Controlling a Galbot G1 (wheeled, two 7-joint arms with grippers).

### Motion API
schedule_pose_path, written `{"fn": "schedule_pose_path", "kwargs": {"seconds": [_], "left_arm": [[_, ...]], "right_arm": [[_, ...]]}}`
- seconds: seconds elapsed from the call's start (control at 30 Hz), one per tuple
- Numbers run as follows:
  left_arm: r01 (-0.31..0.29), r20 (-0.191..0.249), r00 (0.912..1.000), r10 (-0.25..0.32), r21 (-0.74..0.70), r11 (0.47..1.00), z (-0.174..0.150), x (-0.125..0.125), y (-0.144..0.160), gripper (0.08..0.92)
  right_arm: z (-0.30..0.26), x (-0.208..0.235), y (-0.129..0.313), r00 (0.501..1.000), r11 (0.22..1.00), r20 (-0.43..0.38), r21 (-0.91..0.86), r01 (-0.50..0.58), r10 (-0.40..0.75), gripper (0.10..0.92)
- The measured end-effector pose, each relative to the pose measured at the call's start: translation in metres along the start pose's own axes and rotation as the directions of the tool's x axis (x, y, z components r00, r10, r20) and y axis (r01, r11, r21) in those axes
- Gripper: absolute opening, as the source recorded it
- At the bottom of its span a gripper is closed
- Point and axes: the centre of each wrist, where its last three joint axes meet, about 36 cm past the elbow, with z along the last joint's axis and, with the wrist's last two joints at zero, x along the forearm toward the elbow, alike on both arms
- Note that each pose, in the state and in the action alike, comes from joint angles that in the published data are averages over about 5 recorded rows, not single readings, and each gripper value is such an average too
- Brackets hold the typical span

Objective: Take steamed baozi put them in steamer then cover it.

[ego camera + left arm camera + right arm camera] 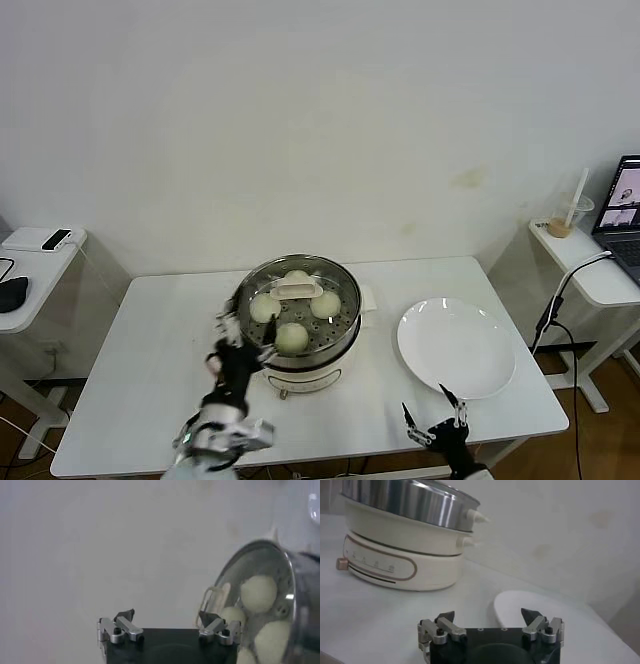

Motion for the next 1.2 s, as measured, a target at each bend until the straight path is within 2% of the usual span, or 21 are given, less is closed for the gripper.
{"fn": "schedule_pose_path", "kwargs": {"seconds": [0.13, 0.3, 0.47, 0.6, 0.77, 0.97, 1.2], "left_arm": [[0.064, -0.069, 0.9963, -0.050, 0.210, 0.976, 0.027, 0.018, 0.011, 0.823], [0.159, -0.174, 0.9805, -0.091, 0.435, 0.886, 0.062, 0.040, 0.019, 0.823], [0.223, -0.259, 0.9627, -0.077, 0.598, 0.770, 0.084, 0.063, 0.015, 0.823], [0.260, -0.311, 0.9487, -0.055, 0.667, 0.699, 0.095, 0.082, 0.005, 0.823], [0.293, -0.354, 0.9345, -0.036, 0.710, 0.641, 0.102, 0.100, -0.009, 0.823], [0.326, -0.395, 0.9184, -0.014, 0.735, 0.594, 0.103, 0.117, -0.020, 0.823], [0.345, -0.420, 0.9076, 0.006, 0.754, 0.558, 0.099, 0.126, -0.027, 0.823]], "right_arm": [[-0.005, 0.000, -0.009, 1.000, 1.000, 0.015, -0.012, -0.003, 0.003, 0.823], [-0.011, -0.002, -0.015, 1.000, 0.999, 0.027, -0.041, 0.002, -0.001, 0.823], [-0.017, 0.000, -0.022, 1.000, 0.997, 0.029, -0.079, 0.009, -0.007, 0.823], [-0.024, 0.004, -0.030, 1.000, 0.994, 0.024, -0.112, 0.008, -0.005, 0.823], [-0.030, 0.010, -0.032, 1.000, 0.989, -0.005, -0.147, 0.015, -0.015, 0.823], [-0.039, 0.014, -0.026, 0.999, 0.982, -0.040, -0.186, 0.020, -0.028, 0.823], [-0.048, 0.015, -0.022, 0.997, 0.978, -0.065, -0.208, 0.022, -0.037, 0.823]]}}
